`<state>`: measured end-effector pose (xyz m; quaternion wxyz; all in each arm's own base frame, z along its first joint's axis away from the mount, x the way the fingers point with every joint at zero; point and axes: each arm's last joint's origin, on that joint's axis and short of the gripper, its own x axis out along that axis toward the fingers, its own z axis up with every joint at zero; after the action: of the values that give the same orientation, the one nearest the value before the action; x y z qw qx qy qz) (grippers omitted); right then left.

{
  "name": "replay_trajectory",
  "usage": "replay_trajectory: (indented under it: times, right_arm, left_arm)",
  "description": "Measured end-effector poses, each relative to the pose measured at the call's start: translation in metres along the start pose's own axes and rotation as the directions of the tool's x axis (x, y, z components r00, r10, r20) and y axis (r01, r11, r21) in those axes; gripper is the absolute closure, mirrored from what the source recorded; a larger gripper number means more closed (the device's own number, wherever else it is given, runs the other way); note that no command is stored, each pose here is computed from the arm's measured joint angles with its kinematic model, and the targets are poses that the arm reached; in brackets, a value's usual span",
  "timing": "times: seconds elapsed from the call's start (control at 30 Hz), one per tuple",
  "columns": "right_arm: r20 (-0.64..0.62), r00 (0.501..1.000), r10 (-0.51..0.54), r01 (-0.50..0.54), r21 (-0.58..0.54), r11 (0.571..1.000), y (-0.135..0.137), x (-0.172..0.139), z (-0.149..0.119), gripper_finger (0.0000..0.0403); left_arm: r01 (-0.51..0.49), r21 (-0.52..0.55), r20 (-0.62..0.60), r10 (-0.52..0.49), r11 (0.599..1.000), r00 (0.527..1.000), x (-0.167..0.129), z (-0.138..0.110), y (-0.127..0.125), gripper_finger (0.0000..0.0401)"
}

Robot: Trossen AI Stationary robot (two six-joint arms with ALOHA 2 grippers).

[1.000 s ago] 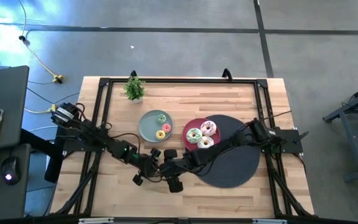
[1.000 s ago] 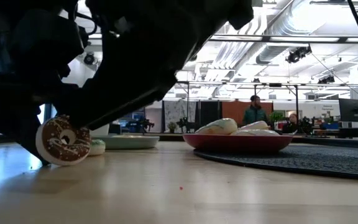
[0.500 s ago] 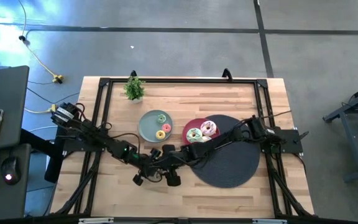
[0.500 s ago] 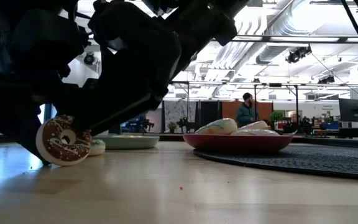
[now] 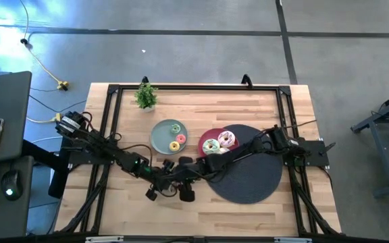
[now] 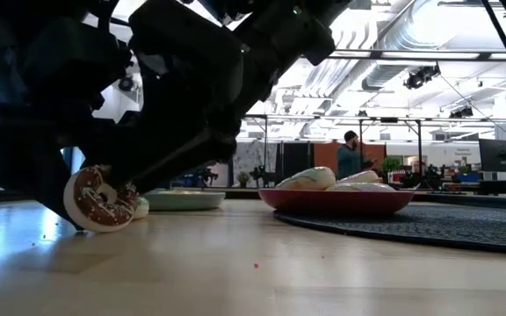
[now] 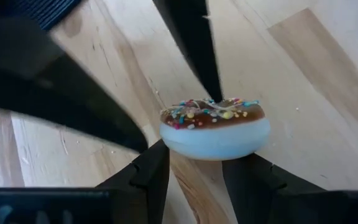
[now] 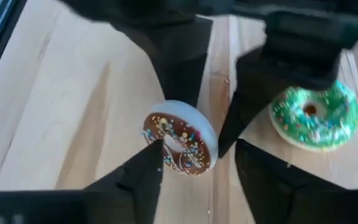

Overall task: Pick & Place donuts
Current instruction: Put the small brown donut on the blue plate

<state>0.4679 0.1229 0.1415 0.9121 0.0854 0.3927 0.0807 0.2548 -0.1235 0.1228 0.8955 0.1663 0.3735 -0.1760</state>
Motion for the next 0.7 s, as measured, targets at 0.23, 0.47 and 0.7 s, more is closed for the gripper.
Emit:
replay_trajectory:
  times: [0.23, 0.47, 0.7]
  right_arm:
    - [-0.036, 0.999, -0.005, 0.006, 0.035, 0.999, 0.003, 0.0, -0.004, 0.0331]
    - [-0.03, 1.0, -0.007, 0.01, 0.106, 0.994, 0.004, 0.0, -0.004, 0.0397]
    - [-0.06, 0.998, -0.006, 0.017, 0.184, 0.983, 0.006, -0.008, -0.003, 0.0399]
  left_arm:
    - [0.005, -0.029, -0.012, -0.005, 1.0, 1.0, 0.0, -0.001, 0.0, 0.0263]
    - [0.007, -0.04, -0.011, -0.007, 0.999, 1.0, 0.0, -0.001, 0.0, 0.0263]
    - [-0.018, -0.053, -0.033, 0.016, 0.998, 0.999, -0.011, 0.001, -0.001, 0.0263]
